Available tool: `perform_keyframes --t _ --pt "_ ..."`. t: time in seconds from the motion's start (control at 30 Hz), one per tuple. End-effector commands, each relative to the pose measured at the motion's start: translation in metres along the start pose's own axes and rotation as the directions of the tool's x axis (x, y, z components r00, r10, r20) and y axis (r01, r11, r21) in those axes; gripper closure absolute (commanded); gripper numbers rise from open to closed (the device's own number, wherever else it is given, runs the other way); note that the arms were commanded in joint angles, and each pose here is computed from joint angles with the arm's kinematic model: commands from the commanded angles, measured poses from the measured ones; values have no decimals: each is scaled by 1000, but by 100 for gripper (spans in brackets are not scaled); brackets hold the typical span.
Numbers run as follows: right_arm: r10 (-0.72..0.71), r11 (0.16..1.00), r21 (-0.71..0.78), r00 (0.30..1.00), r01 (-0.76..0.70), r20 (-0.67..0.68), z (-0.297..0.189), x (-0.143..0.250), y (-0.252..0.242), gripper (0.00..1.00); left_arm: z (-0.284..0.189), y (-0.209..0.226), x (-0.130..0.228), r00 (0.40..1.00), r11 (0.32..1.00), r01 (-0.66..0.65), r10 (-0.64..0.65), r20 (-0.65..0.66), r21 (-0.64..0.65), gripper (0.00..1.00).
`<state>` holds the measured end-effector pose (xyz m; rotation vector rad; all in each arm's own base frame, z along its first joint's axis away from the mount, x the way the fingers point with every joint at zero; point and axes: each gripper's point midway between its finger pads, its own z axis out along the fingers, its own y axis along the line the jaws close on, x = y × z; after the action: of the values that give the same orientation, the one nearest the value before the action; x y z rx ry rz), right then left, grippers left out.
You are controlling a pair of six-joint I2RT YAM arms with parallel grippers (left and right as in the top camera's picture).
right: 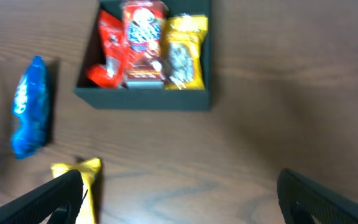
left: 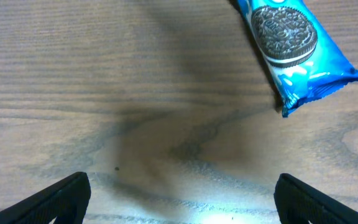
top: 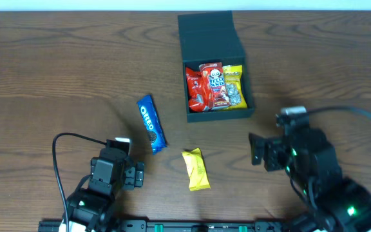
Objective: Pack container
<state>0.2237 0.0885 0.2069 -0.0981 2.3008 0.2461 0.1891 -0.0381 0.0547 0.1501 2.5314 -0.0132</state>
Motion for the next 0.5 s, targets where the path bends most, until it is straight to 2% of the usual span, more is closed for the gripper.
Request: perform_keyframes --t 0.0,0.17,0.47 --pt "46 998 40 999 -47 4 12 31 -21 1 -1 1 -1 1000 1000 -14 14 3 -5 5" --pt "91 993 74 994 -95 55 28 62 -44 1 -1 1 -1 1000 1000 -14 14 3 -5 5" --pt "126 977 178 992 -119 -26 43 100 -69 1 -1 1 -1 1000 1000 -14 14 3 -5 5"
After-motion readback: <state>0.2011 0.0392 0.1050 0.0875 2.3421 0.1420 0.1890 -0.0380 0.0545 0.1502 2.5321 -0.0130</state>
